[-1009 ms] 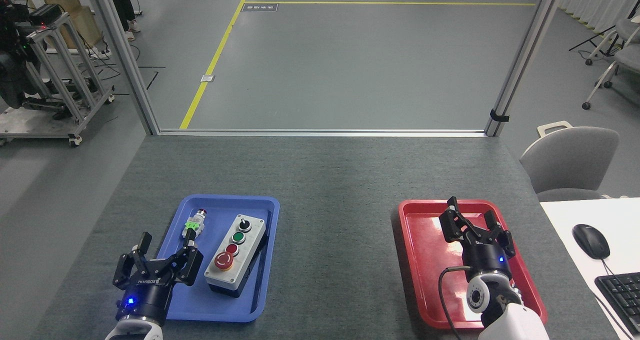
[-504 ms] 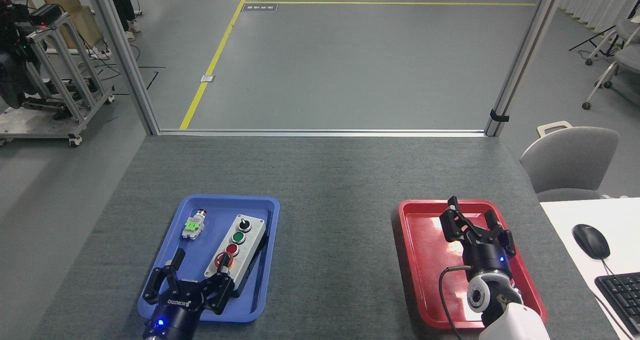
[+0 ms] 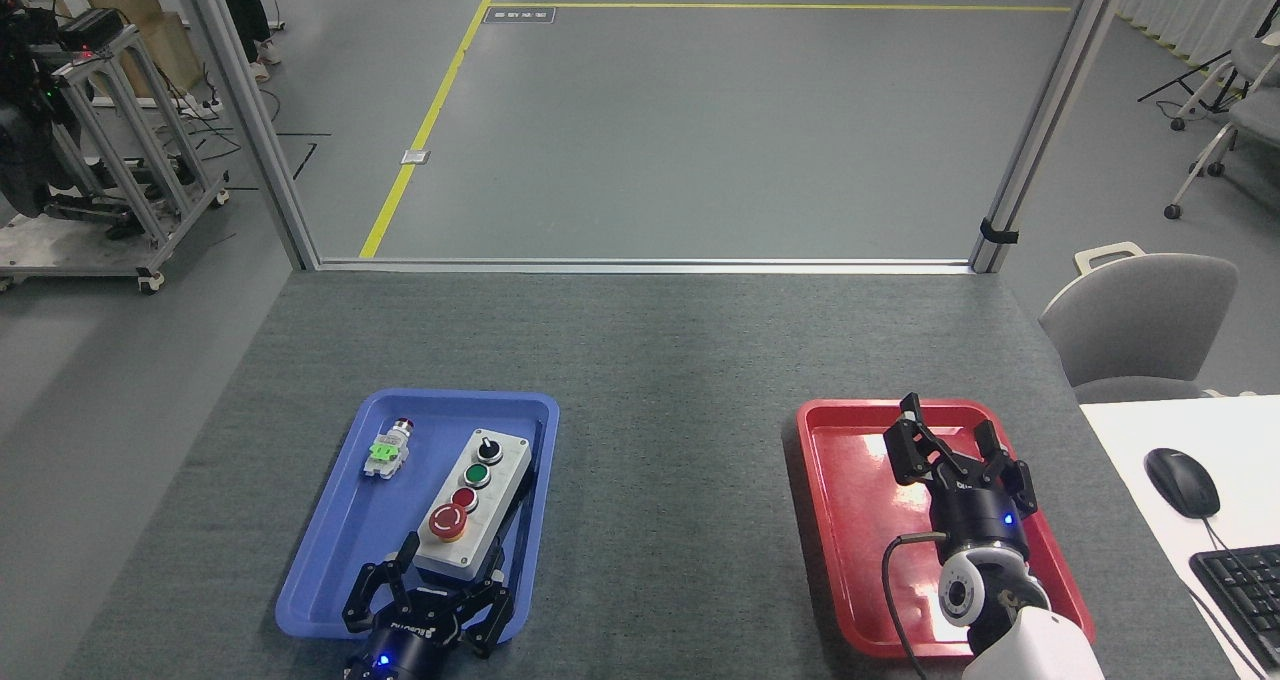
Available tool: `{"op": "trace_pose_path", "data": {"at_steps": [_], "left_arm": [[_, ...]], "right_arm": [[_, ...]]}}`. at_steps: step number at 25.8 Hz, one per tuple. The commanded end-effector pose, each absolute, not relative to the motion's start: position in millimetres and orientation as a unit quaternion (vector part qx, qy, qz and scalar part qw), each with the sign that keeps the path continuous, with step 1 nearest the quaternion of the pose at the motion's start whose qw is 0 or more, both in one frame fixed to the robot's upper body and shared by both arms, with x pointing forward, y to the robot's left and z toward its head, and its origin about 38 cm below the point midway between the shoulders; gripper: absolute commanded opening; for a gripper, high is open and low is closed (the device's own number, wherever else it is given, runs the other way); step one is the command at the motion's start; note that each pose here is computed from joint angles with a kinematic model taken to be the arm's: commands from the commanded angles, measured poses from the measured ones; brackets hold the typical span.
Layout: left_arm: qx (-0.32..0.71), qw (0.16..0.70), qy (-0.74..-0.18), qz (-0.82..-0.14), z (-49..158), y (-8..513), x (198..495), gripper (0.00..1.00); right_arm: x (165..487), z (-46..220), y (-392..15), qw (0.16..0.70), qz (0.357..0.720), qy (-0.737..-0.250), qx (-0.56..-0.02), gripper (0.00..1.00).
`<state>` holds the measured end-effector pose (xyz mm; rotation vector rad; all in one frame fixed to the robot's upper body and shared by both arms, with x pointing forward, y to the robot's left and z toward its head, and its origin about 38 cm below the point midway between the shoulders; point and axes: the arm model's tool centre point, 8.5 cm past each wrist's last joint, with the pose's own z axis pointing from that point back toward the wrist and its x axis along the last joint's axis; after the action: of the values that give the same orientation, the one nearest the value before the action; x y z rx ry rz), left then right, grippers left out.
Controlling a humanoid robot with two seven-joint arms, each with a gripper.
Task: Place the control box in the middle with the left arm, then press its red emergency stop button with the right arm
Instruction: 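Close the left gripper on the near end of the control box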
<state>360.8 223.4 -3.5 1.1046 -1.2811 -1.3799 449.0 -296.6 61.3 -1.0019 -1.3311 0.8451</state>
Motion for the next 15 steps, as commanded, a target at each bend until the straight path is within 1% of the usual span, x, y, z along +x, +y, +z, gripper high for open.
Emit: {"op": "trace_pose_path", "data": {"at_steps": [1,5,10,15], "left_arm": [[0.445,0.468,-0.511,-0.567,-11.3,223.6,369.9,0.99],[0.445,0.476,-0.499,-0.572,-18.2,229.6,377.4,0.99],[0.449,0.477,-0.498,-0.568,-15.1,234.9,383.8,0.99],[0.452,0.477,-0.496,-0.567,-14.2,240.3,384.1,0.99]], "right_arm": [[448.8,61.4,-296.9,0.593,0.363,-0.574,-0.432,1.00],[448.8,61.4,-297.0,0.594,0.362,-0.574,-0.432,1.00],[448.3,60.7,-296.4,0.594,0.362,-0.574,-0.432,1.00],[448.9,61.9,-296.8,0.593,0.362,-0.575,-0.432,1.00]]}}
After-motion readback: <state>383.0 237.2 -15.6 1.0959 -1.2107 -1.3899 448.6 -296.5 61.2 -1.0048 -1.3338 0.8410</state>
